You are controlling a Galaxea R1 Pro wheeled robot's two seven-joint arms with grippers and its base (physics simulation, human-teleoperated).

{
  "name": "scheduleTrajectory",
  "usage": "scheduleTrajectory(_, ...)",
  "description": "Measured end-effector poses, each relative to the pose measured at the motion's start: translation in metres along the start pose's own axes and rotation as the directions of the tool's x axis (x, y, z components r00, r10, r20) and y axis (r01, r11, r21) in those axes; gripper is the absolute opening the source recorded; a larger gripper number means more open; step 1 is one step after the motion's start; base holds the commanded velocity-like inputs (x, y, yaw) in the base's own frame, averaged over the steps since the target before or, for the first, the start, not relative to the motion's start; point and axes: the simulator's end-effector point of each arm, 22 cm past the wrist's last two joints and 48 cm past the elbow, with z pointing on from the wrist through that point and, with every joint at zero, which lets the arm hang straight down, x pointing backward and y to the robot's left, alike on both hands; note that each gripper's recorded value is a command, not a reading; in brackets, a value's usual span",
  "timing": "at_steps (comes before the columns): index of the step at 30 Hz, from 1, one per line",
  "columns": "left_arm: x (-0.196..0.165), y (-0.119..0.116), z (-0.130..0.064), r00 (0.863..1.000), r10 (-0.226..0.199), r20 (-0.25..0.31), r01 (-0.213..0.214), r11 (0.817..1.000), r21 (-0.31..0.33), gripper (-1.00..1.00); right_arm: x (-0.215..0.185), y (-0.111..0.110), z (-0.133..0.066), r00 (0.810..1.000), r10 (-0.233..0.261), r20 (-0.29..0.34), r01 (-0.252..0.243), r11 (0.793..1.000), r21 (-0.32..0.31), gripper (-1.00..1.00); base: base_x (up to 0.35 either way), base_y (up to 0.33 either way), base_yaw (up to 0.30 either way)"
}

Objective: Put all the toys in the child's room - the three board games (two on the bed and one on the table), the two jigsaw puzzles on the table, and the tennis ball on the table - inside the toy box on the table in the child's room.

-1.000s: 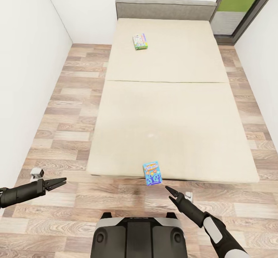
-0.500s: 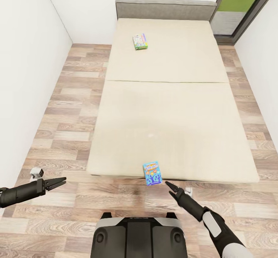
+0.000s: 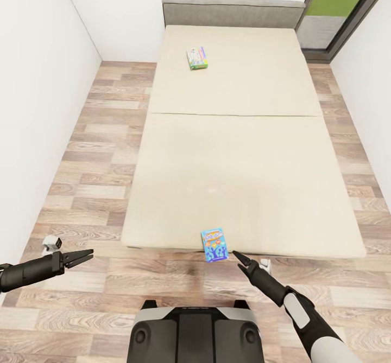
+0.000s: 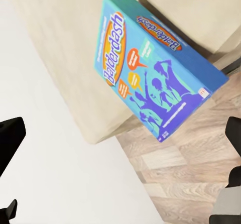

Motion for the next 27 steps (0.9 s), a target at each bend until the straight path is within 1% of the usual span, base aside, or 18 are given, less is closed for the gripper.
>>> scheduleTrajectory(21, -0.008, 0.013, 0.010, 1.000, 0.000, -0.001, 0.000, 1.000, -0.002, 1.00, -0.006, -0.007, 0.016, 1.000, 0.000, 0.000, 0.000, 1.000, -0.004, 1.00, 0.000, 0.000, 0.000)
scheduleTrajectory(27, -0.008, 0.013, 0.010, 1.000, 0.001, -0.001, -0.001, 1.000, -0.002, 1.00, -0.006, -0.007, 0.016, 1.000, 0.001, 0.000, -0.001, 1.000, -0.004, 1.00, 0.000, 0.000, 0.000)
